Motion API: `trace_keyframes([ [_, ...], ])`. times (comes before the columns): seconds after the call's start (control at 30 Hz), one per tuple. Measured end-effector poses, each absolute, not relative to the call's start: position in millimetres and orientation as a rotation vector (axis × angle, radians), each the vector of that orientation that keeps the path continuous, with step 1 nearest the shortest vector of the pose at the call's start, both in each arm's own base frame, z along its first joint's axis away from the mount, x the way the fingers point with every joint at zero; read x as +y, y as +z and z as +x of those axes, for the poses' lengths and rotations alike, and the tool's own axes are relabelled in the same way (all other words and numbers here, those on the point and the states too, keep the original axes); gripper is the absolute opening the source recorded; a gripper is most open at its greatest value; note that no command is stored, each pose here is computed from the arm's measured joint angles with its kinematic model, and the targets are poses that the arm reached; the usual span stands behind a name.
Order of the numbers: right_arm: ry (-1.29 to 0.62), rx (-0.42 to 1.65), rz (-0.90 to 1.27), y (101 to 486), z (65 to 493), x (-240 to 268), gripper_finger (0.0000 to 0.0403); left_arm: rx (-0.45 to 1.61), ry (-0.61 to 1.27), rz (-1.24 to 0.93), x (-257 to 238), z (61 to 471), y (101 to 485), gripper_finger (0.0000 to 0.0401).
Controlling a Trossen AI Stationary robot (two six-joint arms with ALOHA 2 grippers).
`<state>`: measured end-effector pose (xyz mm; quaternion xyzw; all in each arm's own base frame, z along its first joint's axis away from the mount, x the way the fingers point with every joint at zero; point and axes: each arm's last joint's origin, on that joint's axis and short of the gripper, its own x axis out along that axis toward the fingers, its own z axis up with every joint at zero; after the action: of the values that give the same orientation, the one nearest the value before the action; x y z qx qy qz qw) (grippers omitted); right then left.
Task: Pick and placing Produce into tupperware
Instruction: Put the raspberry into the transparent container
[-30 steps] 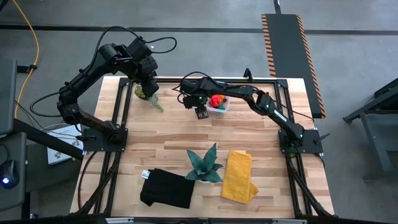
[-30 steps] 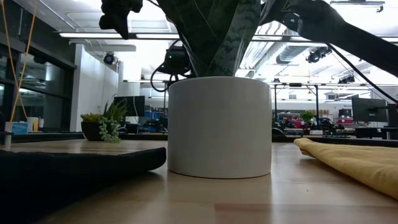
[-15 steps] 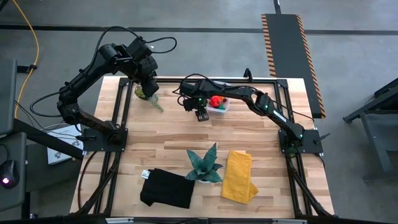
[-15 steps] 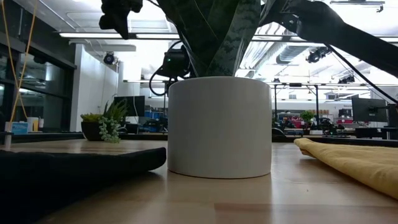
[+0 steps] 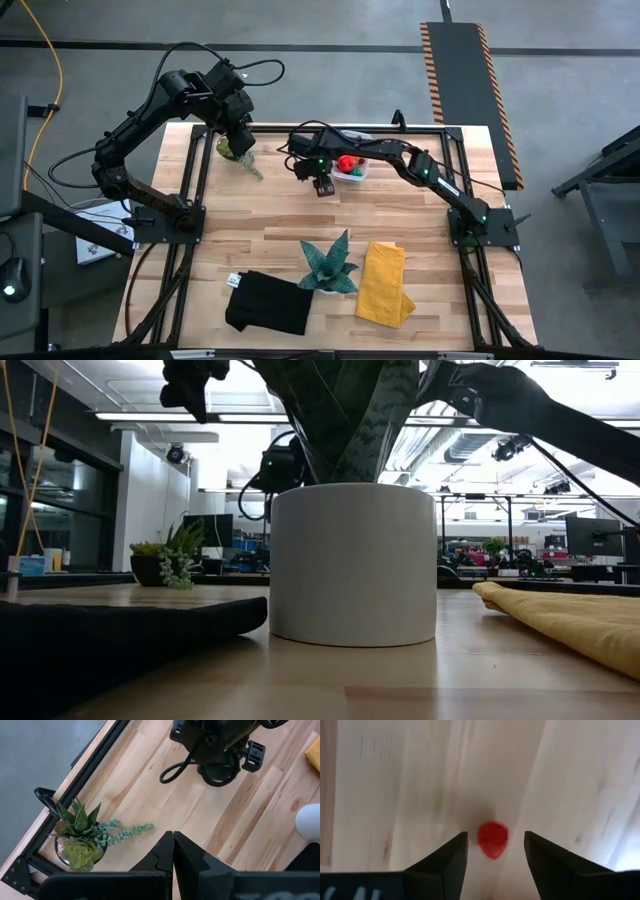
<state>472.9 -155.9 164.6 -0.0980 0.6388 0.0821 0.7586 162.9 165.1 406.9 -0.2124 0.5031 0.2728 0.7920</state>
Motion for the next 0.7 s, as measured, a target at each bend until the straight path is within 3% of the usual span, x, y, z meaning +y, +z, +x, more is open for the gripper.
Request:
trace_keyframes([
  [0.7, 0.181, 1.409, -0.218, 164.7, 470.9, -156.6, 0.0185, 1.084, 0.583, -0.451, 165.1, 162.9, 406.9, 0.0000],
])
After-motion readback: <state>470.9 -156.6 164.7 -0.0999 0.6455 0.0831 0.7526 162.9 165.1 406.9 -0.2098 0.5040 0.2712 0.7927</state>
